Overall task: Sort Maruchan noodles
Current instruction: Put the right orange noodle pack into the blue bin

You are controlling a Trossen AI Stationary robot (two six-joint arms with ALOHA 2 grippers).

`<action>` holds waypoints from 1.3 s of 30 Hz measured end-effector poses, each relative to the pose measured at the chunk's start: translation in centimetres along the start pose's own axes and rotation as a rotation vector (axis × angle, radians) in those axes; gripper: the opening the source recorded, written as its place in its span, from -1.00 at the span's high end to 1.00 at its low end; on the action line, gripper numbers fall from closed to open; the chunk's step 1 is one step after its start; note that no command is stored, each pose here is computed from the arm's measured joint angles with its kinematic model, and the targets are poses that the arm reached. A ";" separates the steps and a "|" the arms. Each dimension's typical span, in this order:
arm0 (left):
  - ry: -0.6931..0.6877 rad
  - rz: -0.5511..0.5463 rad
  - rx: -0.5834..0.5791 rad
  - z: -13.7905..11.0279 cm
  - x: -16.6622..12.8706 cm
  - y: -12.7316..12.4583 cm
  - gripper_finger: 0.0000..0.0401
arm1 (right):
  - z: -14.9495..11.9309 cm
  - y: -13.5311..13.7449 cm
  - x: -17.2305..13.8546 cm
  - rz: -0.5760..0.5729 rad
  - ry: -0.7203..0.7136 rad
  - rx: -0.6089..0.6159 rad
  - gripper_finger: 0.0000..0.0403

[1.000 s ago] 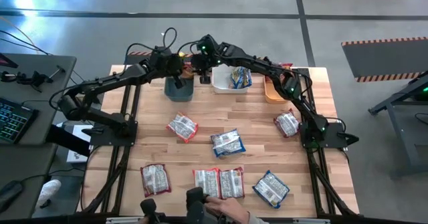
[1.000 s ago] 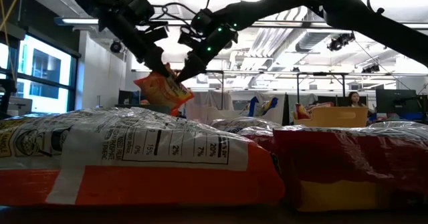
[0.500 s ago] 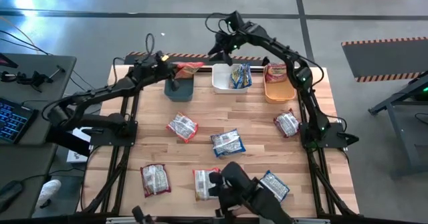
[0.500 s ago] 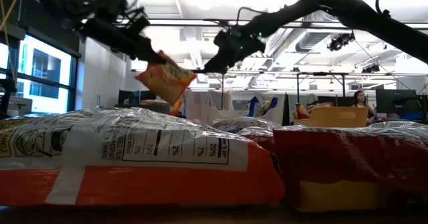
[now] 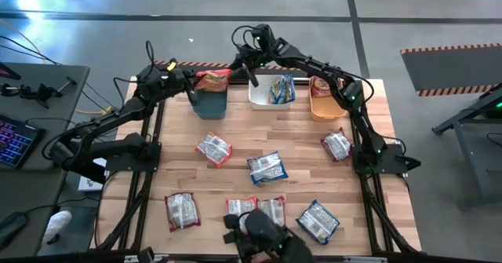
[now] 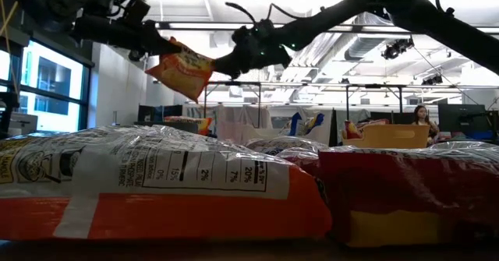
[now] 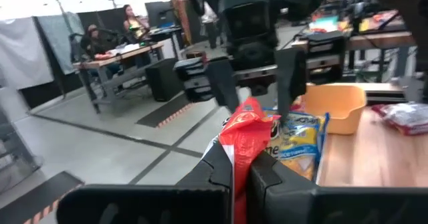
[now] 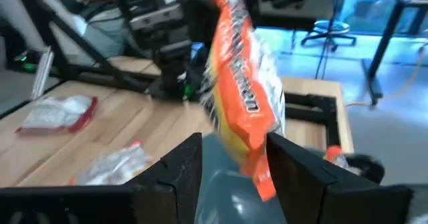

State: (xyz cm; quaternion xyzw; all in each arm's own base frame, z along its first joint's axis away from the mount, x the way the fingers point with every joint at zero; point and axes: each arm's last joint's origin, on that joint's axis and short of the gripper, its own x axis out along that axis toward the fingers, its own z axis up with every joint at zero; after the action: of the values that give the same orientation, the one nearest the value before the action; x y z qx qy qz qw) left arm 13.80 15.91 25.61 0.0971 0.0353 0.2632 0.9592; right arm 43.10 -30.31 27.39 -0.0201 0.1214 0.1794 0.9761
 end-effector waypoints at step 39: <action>0.225 0.162 -0.040 -3.5 0.3 2.5 1.00 | 0.1 0.2 1.1 -0.179 0.072 0.000 1.00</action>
State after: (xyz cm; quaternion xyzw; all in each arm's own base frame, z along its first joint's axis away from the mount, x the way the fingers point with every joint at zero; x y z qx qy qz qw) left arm 12.35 18.78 22.68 0.0503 0.1292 0.3499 0.9265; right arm 44.08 -29.73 27.20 -0.0371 0.1540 0.0905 0.9832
